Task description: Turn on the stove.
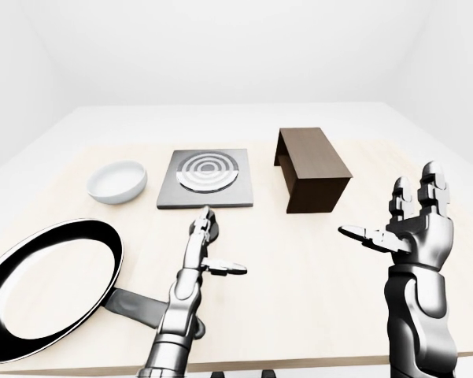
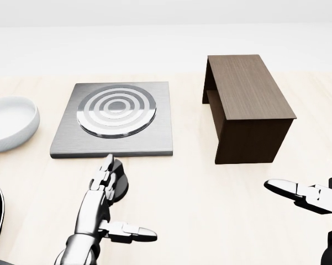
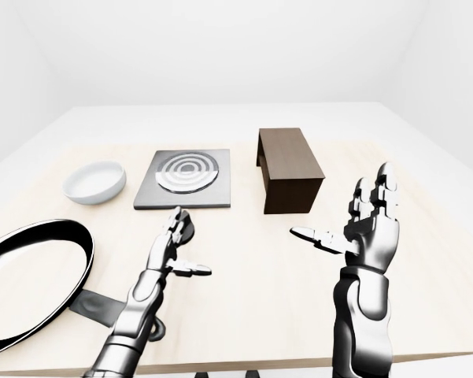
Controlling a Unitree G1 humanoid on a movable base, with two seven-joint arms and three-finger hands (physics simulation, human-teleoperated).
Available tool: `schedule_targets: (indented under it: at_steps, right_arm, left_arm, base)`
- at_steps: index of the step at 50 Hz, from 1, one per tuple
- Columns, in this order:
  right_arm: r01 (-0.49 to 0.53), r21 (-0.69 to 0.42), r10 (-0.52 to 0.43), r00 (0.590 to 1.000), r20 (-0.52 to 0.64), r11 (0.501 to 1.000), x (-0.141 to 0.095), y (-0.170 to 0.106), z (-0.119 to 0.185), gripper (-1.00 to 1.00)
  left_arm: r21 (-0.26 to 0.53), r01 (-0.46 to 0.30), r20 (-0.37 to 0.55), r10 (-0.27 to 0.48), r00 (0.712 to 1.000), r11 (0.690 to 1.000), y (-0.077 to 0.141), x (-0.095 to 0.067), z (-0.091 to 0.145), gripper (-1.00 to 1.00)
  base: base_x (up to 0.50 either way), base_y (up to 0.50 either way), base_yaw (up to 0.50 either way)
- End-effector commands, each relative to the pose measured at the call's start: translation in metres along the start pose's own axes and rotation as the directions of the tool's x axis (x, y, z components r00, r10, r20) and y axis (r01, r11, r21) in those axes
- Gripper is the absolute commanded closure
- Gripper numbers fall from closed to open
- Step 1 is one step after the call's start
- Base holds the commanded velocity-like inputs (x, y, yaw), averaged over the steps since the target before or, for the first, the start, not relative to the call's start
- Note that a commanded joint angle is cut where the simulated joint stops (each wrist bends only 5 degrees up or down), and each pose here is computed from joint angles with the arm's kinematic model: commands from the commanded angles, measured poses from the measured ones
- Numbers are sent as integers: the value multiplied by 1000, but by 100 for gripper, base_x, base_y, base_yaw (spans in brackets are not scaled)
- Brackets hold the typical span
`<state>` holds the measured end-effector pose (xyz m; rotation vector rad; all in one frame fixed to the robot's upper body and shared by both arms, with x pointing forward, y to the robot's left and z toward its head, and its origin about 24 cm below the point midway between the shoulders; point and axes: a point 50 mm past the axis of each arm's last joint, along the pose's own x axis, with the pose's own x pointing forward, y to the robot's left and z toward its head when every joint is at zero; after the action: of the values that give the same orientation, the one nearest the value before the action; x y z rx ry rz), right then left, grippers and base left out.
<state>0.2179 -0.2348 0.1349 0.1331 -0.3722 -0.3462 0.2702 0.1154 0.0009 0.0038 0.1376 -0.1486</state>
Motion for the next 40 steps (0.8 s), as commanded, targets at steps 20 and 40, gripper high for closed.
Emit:
schedule_targets:
  at_steps: [20, 40]
  right_arm:
    - [-8, -6, 8, 1000, -23, 1000, 0, 2, -6, -100]
    - [-10, -6, 10, 1000, -22, 1000, 0, 2, -5, -100]
  left_arm:
    - [24, -13, 160, 9, 987, 1000, 4, -3, 48, -100]
    - [-2, -32, 387, 31, 921, 999, 7, -39, 108, -100]
  base:
    - [0, 0, 0]
    - [0, 0, 0]
